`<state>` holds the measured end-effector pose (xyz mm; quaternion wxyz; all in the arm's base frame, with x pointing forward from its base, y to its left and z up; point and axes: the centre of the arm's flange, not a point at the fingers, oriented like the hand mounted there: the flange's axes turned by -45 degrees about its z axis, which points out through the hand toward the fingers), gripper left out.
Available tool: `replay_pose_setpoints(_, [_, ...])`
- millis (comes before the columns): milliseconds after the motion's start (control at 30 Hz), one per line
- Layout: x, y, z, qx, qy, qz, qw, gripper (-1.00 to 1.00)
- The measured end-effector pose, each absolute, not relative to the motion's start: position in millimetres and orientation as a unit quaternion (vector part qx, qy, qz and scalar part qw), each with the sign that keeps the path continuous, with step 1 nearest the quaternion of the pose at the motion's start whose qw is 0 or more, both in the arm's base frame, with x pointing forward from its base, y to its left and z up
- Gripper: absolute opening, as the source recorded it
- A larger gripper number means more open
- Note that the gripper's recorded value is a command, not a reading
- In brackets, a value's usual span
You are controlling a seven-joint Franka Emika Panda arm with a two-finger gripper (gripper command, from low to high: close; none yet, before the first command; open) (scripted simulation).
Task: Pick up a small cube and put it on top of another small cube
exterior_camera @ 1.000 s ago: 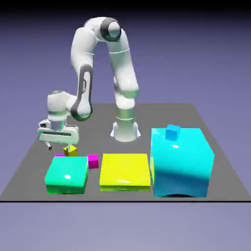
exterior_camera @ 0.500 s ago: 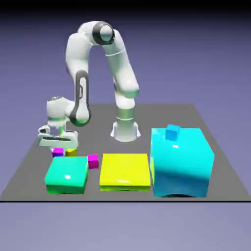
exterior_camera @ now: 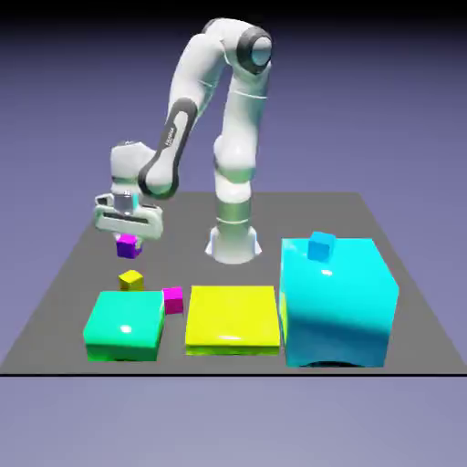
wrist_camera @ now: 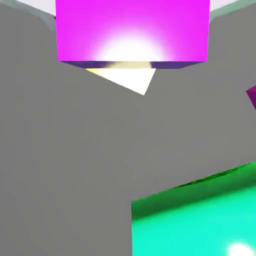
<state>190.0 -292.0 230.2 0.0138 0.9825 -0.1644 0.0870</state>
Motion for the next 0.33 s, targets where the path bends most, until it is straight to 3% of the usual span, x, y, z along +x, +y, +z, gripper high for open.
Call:
replay_pose_setpoints(233, [196,-293,180,0.982,-0.165,0.086,0.014,-1.0])
replay_pose_setpoints(267, [196,-293,175,0.982,-0.165,0.086,0.014,1.0])
replay_pose_setpoints(333, [196,-293,175,0.982,-0.165,0.086,0.014,1.0])
